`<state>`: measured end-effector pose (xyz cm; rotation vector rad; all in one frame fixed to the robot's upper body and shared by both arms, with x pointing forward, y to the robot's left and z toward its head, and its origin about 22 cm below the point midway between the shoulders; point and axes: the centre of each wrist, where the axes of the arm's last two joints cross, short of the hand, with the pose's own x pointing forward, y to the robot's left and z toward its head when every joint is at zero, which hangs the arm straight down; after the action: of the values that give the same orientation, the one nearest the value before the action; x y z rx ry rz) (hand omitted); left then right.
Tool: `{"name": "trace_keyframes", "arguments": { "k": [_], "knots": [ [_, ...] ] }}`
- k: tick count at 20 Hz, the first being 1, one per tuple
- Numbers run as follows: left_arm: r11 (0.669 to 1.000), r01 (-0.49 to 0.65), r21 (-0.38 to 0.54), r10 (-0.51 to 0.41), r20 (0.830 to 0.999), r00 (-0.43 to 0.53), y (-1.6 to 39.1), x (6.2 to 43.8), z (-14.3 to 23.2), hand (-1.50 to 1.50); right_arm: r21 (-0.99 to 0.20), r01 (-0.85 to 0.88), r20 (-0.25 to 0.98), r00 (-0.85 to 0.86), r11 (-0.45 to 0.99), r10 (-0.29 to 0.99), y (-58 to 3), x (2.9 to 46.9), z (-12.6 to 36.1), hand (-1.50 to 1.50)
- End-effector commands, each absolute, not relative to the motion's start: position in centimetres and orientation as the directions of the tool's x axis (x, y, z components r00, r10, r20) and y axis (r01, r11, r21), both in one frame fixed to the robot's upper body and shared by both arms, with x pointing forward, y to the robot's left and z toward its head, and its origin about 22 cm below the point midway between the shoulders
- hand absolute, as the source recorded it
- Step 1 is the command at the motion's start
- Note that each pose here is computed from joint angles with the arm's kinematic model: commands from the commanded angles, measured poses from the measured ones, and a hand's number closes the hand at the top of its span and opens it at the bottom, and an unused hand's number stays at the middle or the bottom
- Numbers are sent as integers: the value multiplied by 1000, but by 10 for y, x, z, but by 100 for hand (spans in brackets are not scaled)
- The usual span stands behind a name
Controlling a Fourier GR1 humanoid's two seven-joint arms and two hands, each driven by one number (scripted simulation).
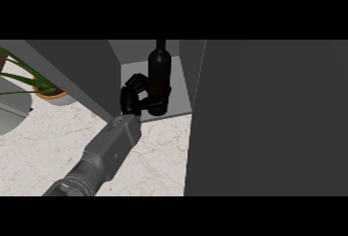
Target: Pick up the wine, place it into the cabinet and close the cabinet
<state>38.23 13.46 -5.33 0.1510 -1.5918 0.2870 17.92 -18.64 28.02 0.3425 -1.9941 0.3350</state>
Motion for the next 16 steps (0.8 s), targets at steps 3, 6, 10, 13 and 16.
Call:
{"name": "trace_keyframes", "arguments": {
  "k": [3,6,10,13,16],
  "knots": [
    [955,-280,-97,79,994,-76,121,400,-26,150,-84,-397,901,-421,914,-100,-188,178,279,-150],
    [953,-284,-107,86,993,-86,117,405,-17,150,-83,-375,898,-429,923,-94,-193,182,279,-150],
    [952,-299,-70,44,995,-91,112,411,-7,150,-81,-380,904,-418,922,-93,-196,177,271,-150],
    [952,-300,-68,44,995,-87,108,416,3,150,-83,-374,904,-418,924,-88,-198,179,275,-150],
    [955,-284,-88,68,995,-77,103,422,15,150,-69,-350,906,-414,934,-89,-197,180,271,-150]
  ]
}}
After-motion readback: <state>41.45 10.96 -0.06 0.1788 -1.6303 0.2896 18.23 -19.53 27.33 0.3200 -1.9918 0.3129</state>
